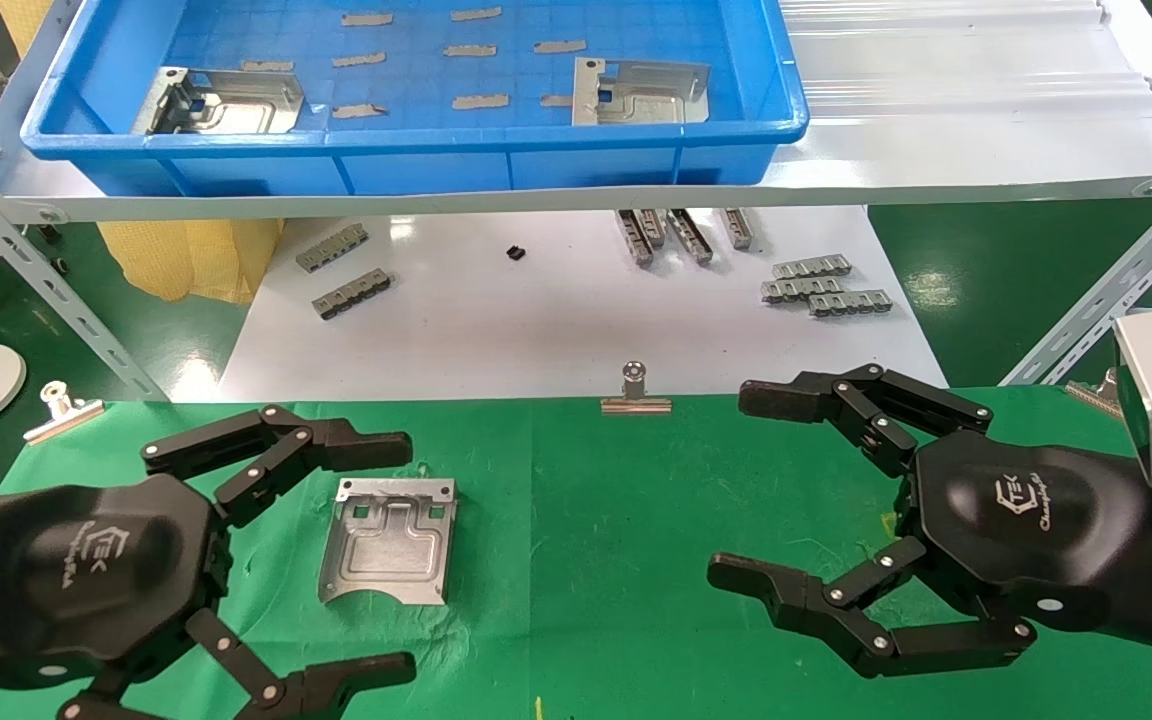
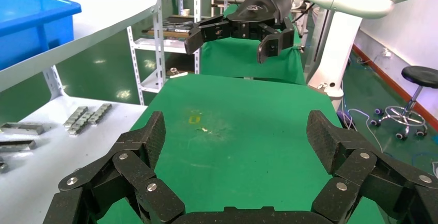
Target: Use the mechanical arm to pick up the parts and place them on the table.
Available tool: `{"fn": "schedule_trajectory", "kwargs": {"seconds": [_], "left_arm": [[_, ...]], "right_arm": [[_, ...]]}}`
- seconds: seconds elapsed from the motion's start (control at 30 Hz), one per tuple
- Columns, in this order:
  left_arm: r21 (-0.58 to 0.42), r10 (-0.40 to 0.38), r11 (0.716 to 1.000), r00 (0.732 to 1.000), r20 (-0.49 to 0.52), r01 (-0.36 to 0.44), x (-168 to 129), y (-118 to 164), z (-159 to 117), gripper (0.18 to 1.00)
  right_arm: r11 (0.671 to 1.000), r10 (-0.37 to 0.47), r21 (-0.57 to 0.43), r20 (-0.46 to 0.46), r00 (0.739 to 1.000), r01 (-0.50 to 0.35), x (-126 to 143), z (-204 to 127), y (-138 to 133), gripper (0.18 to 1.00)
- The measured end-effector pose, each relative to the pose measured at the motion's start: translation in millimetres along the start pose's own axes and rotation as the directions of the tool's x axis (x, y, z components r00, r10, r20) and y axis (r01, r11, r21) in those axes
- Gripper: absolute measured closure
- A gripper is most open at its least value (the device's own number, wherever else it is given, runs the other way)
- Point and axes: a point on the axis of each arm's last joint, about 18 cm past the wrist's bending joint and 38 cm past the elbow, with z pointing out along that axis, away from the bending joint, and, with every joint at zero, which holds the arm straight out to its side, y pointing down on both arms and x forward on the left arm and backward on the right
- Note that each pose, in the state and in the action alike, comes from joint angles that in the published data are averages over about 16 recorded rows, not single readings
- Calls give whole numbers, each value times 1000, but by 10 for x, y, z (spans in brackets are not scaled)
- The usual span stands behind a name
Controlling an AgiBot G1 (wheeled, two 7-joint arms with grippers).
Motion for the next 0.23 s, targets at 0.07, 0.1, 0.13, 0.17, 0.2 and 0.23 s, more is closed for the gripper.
{"fn": "schedule_trajectory", "kwargs": {"seconds": [0.07, 0.1, 0.13, 0.17, 0.2, 0.23], "left_arm": [[0, 0, 1000, 1000, 0, 0, -2, 1, 0, 184], [0, 0, 1000, 1000, 0, 0, -3, 2, 0, 184], [0, 0, 1000, 1000, 1, 0, -3, 2, 0, 184], [0, 0, 1000, 1000, 1, 0, -4, 2, 0, 184], [0, 0, 1000, 1000, 1, 0, -5, 3, 0, 184], [-1, 0, 1000, 1000, 1, 0, -5, 3, 0, 184]], "right_arm": [[1000, 0, 0, 0, 1000, 0, 0, 0, 0, 179], [1000, 0, 0, 0, 1000, 0, 0, 0, 0, 179], [1000, 0, 0, 0, 1000, 0, 0, 0, 0, 179], [1000, 0, 0, 0, 1000, 0, 0, 0, 0, 179], [1000, 0, 0, 0, 1000, 0, 0, 0, 0, 179], [1000, 0, 0, 0, 1000, 0, 0, 0, 0, 179]]}}
